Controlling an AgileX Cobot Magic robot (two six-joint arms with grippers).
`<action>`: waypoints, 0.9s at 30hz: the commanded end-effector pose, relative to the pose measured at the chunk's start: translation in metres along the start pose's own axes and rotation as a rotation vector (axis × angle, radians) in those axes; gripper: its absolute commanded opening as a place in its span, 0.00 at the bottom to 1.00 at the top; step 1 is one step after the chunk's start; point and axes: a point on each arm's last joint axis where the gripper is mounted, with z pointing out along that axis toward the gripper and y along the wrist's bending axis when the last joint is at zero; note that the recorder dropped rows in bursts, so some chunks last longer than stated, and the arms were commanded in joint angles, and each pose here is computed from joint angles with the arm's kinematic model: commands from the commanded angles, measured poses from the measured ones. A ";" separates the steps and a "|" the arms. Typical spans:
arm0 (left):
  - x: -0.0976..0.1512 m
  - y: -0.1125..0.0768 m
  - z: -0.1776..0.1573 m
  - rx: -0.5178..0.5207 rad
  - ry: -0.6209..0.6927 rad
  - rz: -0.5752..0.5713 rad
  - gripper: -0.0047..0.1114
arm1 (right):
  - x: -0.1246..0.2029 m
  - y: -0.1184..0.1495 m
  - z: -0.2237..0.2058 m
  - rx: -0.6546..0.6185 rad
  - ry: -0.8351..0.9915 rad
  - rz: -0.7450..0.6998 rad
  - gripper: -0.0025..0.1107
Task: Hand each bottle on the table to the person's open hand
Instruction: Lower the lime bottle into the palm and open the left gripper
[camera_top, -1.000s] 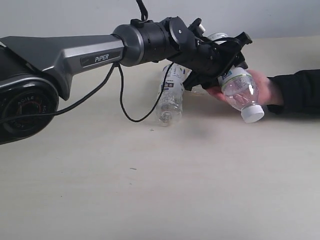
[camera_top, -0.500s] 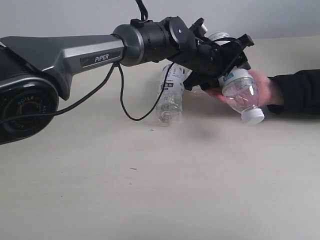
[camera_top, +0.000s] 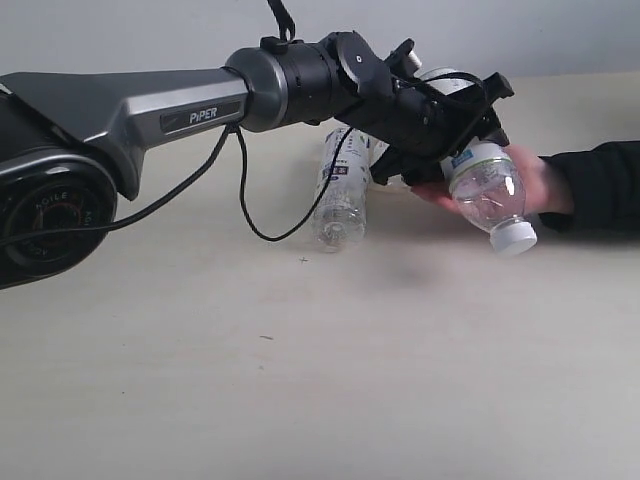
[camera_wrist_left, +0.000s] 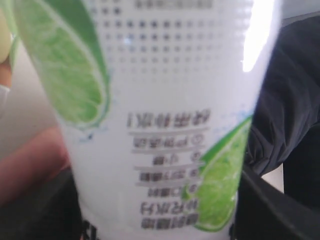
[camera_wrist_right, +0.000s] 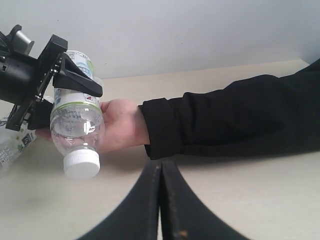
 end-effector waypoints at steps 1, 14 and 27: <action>-0.002 -0.005 -0.005 0.012 0.007 0.026 0.71 | 0.001 0.000 0.000 0.001 -0.010 0.002 0.02; 0.002 -0.004 -0.006 0.004 0.055 0.076 0.89 | 0.001 0.000 0.000 0.001 -0.010 0.002 0.02; -0.001 -0.030 -0.030 0.046 0.052 0.197 0.89 | 0.001 0.000 0.000 0.001 -0.010 0.002 0.02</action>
